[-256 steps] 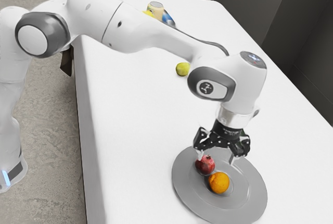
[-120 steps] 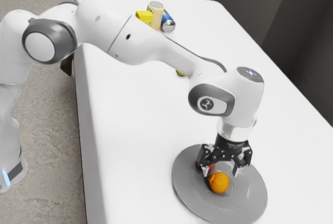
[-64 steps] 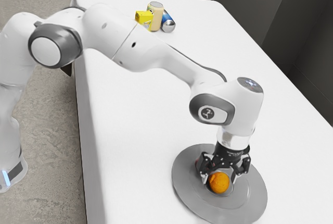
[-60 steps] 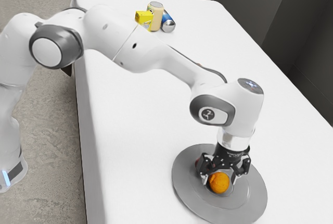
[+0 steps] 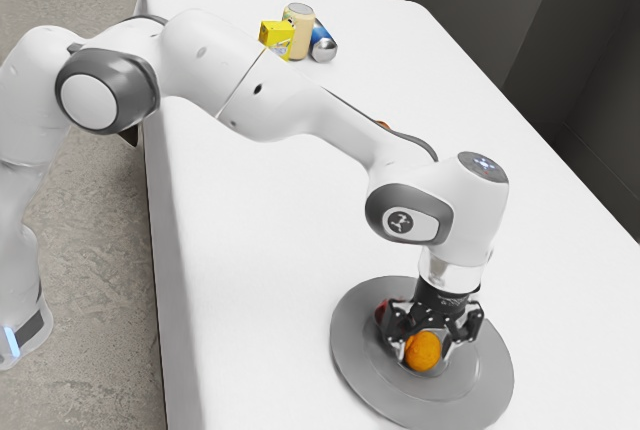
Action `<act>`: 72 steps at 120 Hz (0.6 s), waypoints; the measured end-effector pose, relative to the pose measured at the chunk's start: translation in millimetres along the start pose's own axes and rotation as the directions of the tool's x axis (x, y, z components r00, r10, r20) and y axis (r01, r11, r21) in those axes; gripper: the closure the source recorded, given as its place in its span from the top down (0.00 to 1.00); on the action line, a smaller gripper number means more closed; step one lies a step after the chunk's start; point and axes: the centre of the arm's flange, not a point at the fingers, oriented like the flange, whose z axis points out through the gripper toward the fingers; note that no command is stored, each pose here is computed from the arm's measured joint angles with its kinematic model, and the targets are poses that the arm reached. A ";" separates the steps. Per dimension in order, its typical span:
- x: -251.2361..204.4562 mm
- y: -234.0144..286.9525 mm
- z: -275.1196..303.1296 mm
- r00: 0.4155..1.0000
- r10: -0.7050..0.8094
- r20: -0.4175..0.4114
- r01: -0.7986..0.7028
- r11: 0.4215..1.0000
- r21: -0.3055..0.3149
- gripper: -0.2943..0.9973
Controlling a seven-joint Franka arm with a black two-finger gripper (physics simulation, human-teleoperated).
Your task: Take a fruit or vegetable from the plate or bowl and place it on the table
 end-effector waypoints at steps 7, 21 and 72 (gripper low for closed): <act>-0.8 -0.6 0.2 1.000 0.004 0.001 -0.004 1.000 0.002 0.53; -2.5 -2.1 1.5 1.000 0.011 0.003 -0.011 1.000 0.006 0.49; -13.3 1.2 -86.8 0.998 0.065 -0.002 -0.065 0.991 -0.117 0.47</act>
